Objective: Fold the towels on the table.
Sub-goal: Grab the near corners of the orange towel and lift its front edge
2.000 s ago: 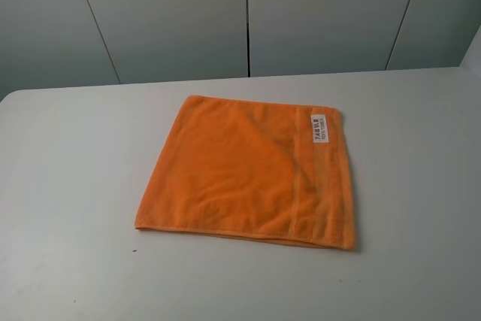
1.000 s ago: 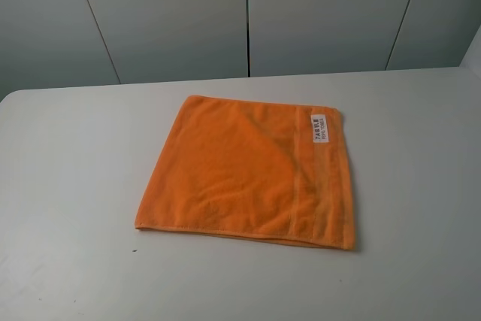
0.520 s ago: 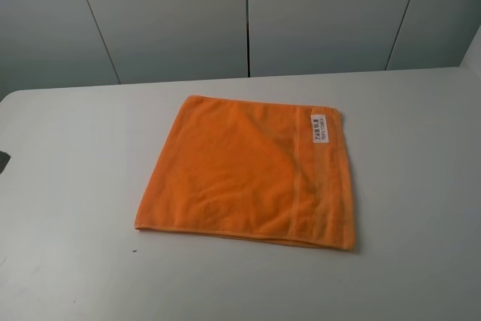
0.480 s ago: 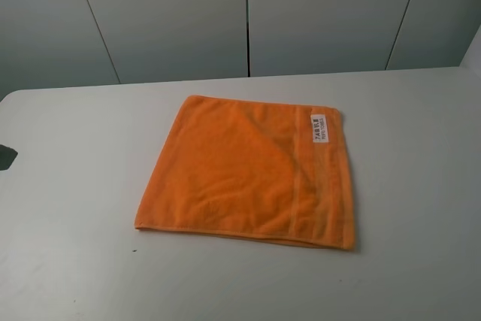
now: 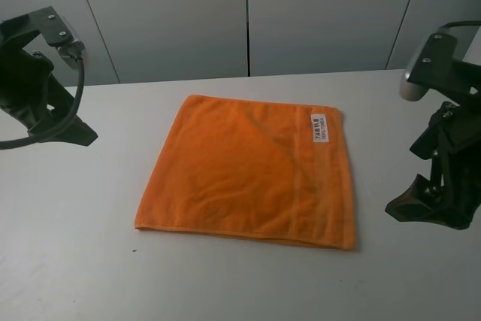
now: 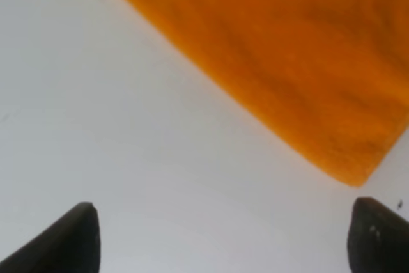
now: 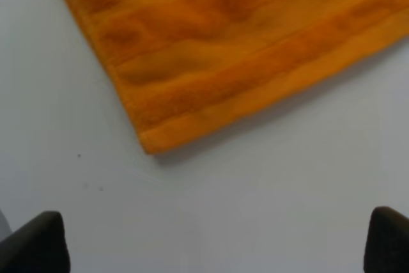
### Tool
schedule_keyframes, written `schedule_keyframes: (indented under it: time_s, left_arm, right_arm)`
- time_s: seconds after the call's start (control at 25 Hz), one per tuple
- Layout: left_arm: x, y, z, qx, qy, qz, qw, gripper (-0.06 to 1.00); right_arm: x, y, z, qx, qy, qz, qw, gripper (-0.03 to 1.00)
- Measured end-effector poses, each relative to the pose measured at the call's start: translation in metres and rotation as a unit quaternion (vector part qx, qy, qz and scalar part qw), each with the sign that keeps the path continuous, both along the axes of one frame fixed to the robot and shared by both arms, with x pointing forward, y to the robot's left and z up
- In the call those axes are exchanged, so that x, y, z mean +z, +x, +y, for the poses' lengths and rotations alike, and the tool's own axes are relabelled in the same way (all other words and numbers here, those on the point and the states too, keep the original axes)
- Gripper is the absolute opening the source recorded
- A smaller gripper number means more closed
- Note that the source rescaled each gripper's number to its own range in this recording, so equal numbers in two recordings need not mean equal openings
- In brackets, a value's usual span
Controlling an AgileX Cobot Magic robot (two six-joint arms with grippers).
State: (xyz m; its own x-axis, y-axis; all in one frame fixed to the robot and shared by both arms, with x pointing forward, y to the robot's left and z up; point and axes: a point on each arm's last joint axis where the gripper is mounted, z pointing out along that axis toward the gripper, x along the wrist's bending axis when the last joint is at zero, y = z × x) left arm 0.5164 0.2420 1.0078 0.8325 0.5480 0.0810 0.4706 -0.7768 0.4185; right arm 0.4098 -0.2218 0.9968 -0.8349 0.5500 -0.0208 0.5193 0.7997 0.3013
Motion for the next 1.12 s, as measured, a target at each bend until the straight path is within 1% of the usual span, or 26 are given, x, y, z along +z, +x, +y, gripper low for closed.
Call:
schedule_keyframes:
  time_s: [0.08, 0.16, 0.24, 0.32, 0.4, 0.44, 0.56, 0.64, 0.84, 0.92, 1.0, 1.12]
  left_arm:
    - [-0.012, 0.001, -0.013, -0.060, 0.011, 0.008, 0.998, 0.99]
    - [-0.023, 0.001, -0.027, -0.103, 0.024, 0.021, 0.994, 0.99]
    - [-0.032, -0.001, -0.038, -0.144, 0.046, 0.030, 0.988, 0.99]
    - [-0.041, -0.004, -0.047, -0.190, 0.082, 0.035, 0.978, 0.99]
    - [-0.046, -0.007, -0.057, -0.235, 0.114, 0.034, 0.965, 0.99]
    - [-0.049, -0.008, -0.060, -0.252, 0.126, 0.034, 0.959, 0.99]
    - [-0.054, -0.011, -0.067, -0.277, 0.138, 0.038, 0.950, 0.99]
    - [-0.057, -0.010, -0.068, -0.286, 0.141, 0.041, 0.947, 0.99]
    - [-0.064, -0.012, -0.068, -0.291, 0.143, 0.033, 0.945, 0.99]
    - [-0.070, -0.016, -0.067, -0.302, 0.142, 0.037, 0.942, 0.99]
    - [-0.075, -0.020, -0.065, -0.304, 0.142, 0.040, 0.941, 0.99]
    - [-0.078, -0.020, -0.066, -0.298, 0.137, 0.032, 0.944, 0.99]
  right_arm:
    - [-0.012, 0.004, 0.010, 0.032, -0.013, 0.026, 0.999, 1.00]
    - [-0.024, 0.006, 0.022, 0.064, -0.025, 0.050, 0.996, 1.00]
    - [-0.035, 0.006, 0.033, 0.090, -0.035, 0.066, 0.993, 1.00]
    - [-0.046, 0.004, 0.044, 0.119, -0.047, 0.077, 0.989, 1.00]
    - [-0.054, 0.002, 0.054, 0.143, -0.056, 0.080, 0.985, 1.00]
    - [-0.058, 0.000, 0.059, 0.155, -0.059, 0.079, 0.983, 1.00]
    - [-0.069, 0.002, 0.068, 0.163, -0.060, 0.076, 0.982, 1.00]
    - [-0.077, 0.005, 0.072, 0.159, -0.058, 0.077, 0.983, 1.00]
    - [-0.095, 0.010, 0.076, 0.154, -0.068, 0.088, 0.982, 1.00]
    - [-0.098, 0.014, 0.078, 0.153, -0.067, 0.085, 0.982, 1.00]
    - [-0.100, 0.018, 0.081, 0.152, -0.067, 0.083, 0.983, 1.00]
    - [-0.105, 0.021, 0.083, 0.151, -0.069, 0.080, 0.983, 1.00]
